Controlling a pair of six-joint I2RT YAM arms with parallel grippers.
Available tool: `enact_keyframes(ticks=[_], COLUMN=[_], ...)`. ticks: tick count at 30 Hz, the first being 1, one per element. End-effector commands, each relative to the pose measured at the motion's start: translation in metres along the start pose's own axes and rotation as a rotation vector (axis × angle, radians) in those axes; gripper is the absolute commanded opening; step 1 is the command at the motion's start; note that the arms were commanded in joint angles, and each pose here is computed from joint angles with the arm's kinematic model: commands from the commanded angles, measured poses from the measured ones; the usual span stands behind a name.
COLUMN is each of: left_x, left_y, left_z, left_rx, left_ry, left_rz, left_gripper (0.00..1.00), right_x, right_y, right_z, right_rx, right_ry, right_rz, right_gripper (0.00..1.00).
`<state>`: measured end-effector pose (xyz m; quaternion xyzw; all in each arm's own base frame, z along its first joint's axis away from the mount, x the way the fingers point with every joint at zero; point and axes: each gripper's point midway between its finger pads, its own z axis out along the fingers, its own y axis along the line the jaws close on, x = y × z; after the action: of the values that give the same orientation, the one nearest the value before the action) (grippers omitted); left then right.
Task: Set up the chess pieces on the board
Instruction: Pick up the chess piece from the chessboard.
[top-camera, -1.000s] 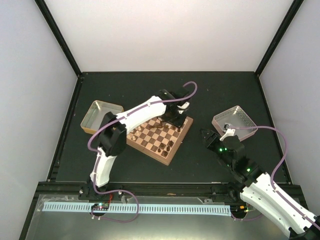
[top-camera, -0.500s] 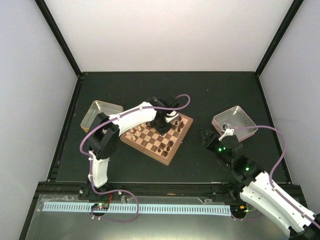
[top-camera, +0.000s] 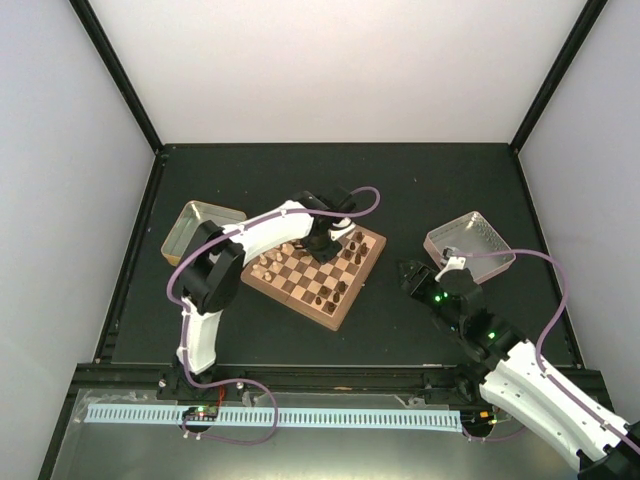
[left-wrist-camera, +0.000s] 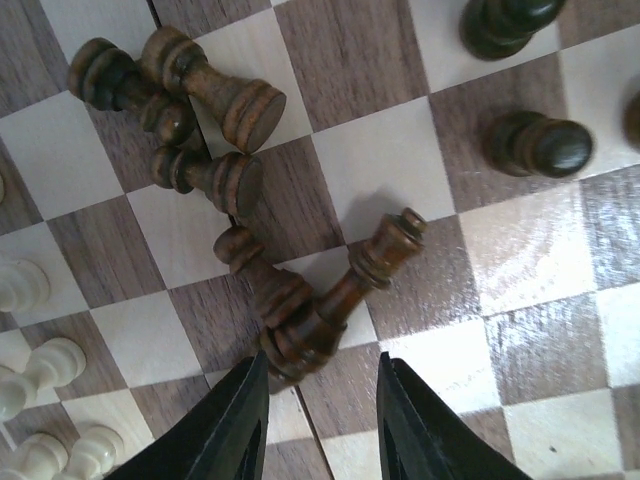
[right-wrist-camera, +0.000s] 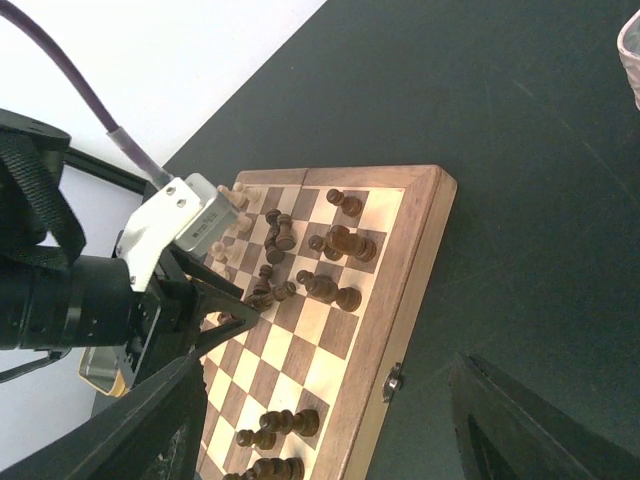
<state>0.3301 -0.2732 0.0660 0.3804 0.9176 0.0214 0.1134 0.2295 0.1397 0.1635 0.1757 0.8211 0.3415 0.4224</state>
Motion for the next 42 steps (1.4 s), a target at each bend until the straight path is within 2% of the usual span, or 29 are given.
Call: enact_keyframes(ticks=[1,7,16,27,34,42], left_x=[-0.012,-0.012,0.0,0.011,0.01,0.009], left_y=[0.011,0.01,-0.008,-0.011,-0.011,-0.021], left_z=[0.003,0.01,0.019,0.03,0.016,-0.033], left_rx=[-0.041,-0.04,0.056,0.072,0.08,0.194], left_ry=[-0.022,-0.016,0.017,0.069,0.054,-0.058], left_rz=[0.028,0.061,0.13,0.157,0.165,0.151], left_gripper=[0.32,0.32,0.24,0.27,0.08,0.04], right_x=[-0.005,-0.003,-0.004,-0.003,-0.003,0.0], right_y=[0.007,0.008,0.007,0.008,0.01,0.036], right_z=[0.001,0.003,0.004,0.006,0.005,0.001], right_rx=[-0.022,-0.02,-0.015,-0.013,-0.023,-0.135], right_ry=[-0.015,-0.001,-0.008,0.002,0.004,0.047], right_rz=[0.006,0.003,0.003,0.002,0.006,-0.045], right_gripper=[0.68,0.68,0.67,0.68,0.68,0.68])
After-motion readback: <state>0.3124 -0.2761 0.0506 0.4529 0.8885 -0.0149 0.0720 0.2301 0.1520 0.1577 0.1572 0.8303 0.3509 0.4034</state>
